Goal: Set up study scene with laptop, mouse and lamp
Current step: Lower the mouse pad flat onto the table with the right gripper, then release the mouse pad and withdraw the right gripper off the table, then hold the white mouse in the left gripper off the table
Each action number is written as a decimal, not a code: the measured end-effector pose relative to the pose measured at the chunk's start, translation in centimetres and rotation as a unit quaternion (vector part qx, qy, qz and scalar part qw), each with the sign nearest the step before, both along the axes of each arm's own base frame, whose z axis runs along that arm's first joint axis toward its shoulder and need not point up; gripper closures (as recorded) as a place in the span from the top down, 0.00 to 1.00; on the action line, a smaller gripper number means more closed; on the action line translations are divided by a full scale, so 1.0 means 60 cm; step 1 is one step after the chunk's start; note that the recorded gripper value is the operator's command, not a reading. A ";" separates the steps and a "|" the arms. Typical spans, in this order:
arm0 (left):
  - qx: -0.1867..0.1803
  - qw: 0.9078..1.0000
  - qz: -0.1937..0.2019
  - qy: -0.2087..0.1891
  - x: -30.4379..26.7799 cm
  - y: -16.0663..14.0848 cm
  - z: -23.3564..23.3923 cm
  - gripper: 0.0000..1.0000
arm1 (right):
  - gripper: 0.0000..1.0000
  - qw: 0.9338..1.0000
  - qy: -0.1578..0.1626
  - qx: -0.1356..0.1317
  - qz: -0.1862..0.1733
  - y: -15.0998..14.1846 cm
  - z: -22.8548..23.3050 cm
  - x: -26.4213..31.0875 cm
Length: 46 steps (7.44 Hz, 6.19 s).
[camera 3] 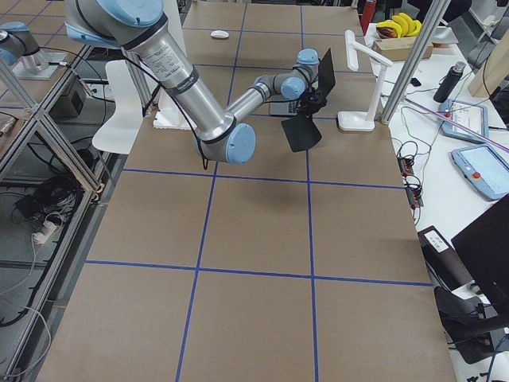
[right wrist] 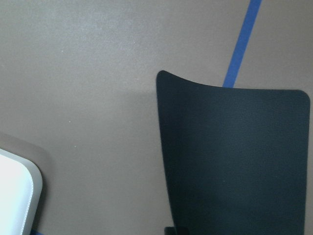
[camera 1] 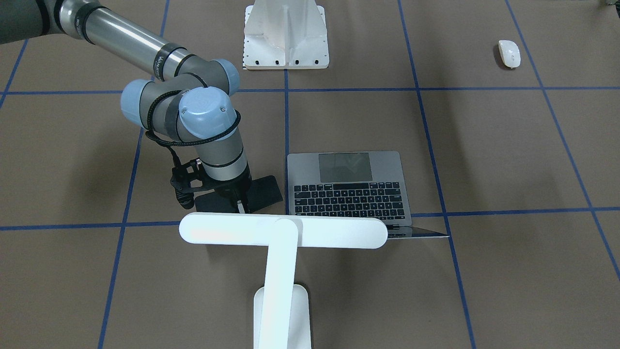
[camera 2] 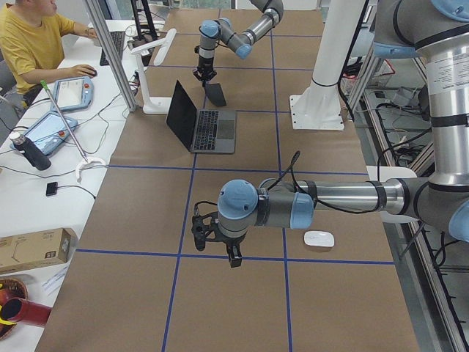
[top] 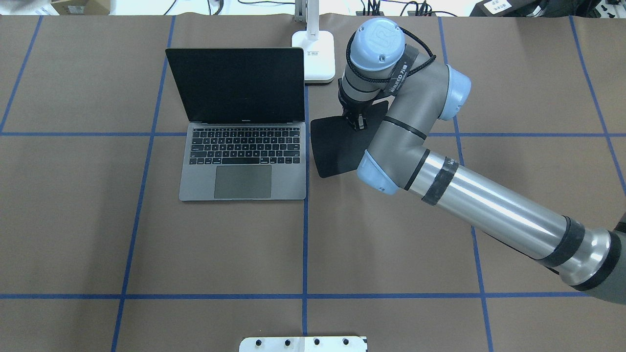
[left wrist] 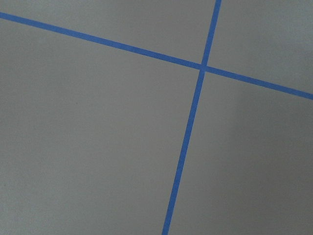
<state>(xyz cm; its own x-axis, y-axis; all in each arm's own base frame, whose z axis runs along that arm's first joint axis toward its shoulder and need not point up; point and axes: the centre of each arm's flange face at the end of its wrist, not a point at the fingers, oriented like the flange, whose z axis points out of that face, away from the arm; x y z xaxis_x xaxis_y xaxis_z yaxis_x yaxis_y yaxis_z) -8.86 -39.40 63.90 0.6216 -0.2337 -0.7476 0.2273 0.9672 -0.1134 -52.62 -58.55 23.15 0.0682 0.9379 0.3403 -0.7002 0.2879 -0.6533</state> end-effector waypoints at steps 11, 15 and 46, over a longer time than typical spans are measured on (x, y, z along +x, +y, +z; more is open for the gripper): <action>0.013 1.000 0.000 -0.003 -0.001 -0.007 -0.016 1.00 | 1.00 0.999 0.017 0.035 -0.033 -0.020 0.022 0.024; 0.051 0.999 0.007 -0.002 0.007 -0.031 -0.070 1.00 | 1.00 0.971 0.037 0.163 -0.168 0.006 0.135 0.201; -0.042 0.962 0.269 -0.026 0.446 0.458 0.099 0.51 | 1.00 0.828 0.099 0.352 -0.424 0.155 0.577 0.789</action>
